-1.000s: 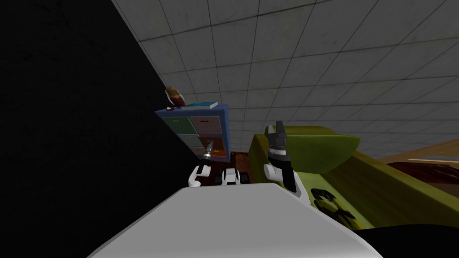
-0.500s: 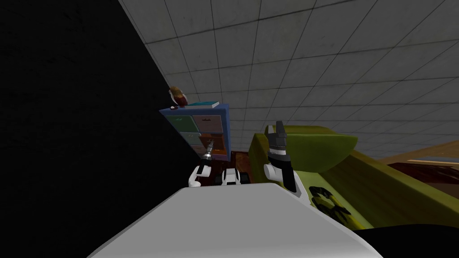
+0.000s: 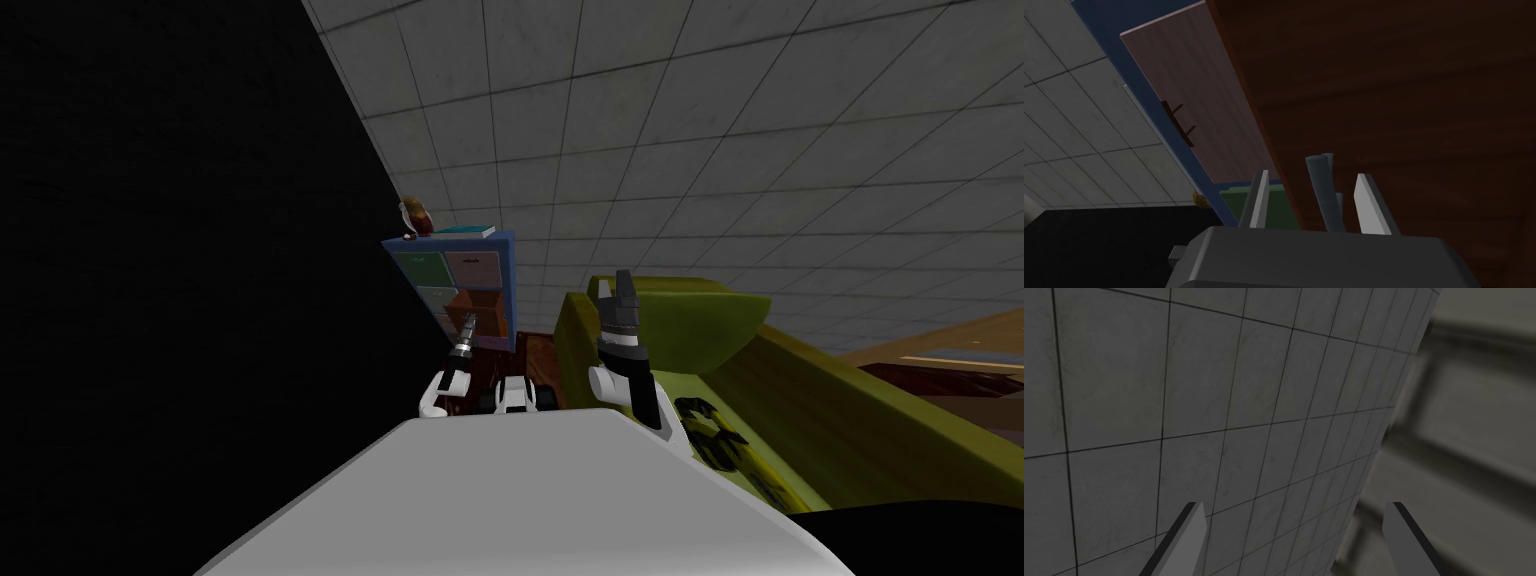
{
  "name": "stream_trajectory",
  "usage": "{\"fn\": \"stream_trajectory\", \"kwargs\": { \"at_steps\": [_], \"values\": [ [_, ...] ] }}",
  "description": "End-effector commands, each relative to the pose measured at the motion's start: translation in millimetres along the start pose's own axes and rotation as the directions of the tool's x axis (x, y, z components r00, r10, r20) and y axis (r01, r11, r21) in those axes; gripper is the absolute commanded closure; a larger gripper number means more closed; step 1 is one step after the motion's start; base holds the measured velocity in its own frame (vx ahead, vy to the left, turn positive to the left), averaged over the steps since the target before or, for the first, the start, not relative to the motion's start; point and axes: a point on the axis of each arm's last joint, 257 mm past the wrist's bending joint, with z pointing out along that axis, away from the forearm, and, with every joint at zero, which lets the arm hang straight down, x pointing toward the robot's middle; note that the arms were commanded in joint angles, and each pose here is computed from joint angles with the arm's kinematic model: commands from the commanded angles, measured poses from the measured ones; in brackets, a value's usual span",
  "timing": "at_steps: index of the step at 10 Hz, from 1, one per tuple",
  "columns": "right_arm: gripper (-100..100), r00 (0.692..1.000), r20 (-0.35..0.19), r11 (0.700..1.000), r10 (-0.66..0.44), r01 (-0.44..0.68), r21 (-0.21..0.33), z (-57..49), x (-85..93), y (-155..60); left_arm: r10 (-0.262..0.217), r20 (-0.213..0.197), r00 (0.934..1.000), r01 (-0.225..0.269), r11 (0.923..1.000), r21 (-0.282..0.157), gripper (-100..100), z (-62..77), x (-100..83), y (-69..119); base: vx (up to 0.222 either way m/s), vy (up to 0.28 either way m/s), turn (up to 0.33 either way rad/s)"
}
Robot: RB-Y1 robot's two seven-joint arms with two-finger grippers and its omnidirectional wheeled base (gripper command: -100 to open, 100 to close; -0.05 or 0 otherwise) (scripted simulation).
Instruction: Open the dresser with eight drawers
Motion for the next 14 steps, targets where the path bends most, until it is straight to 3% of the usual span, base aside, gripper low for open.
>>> {"fn": "stream_trajectory", "kwargs": {
  "at_steps": [1, 7, 8, 9, 14],
  "values": [
    [0, 1.0, 0.0, 1.0, 0.0, 0.0, 0.0, 0.0, 0.0, 0, 0.001, -0.002, 1.0, -0.001, 1.0, -0.001, -100, 14.6, -4.9, -13.3, -0.013, -0.007, 0.002],
    [0, 1.0, 0.0, 1.0, 0.0, 0.0, 0.0, 0.0, 0.0, 0, 0.002, -0.006, 1.0, -0.002, 1.0, 0.0, -100, 37.8, -12.5, -43.1, -0.019, 0.0, 0.001],
    [0, 1.0, 0.0, 1.0, 0.0, 0.0, 0.0, 0.0, 0.0, 0, 0.001, -0.008, 1.0, -0.001, 0.9999, -0.015, -100, 34.3, -9.5, -33.3, -0.01, 0.003, -0.001],
    [0, 1.0, 0.0, 1.0, 0.0, 0.0, 0.0, 0.0, 0.0, 0, 0.001, -0.009, 1.0, -0.001, 0.9998, -0.021, 0, 34.4, -9.2, -31.9, 0.0, 0.0, 0.0],
    [0, 1.0, 0.0, 1.0, 0.0, 0.0, 0.0, 0.0, 0.0, 0, 0.001, -0.01, 1.0, -0.001, 0.9994, -0.034, 0, 32.2, -8.9, -26.5, 0.0, 0.0, 0.0]
  ]
}}
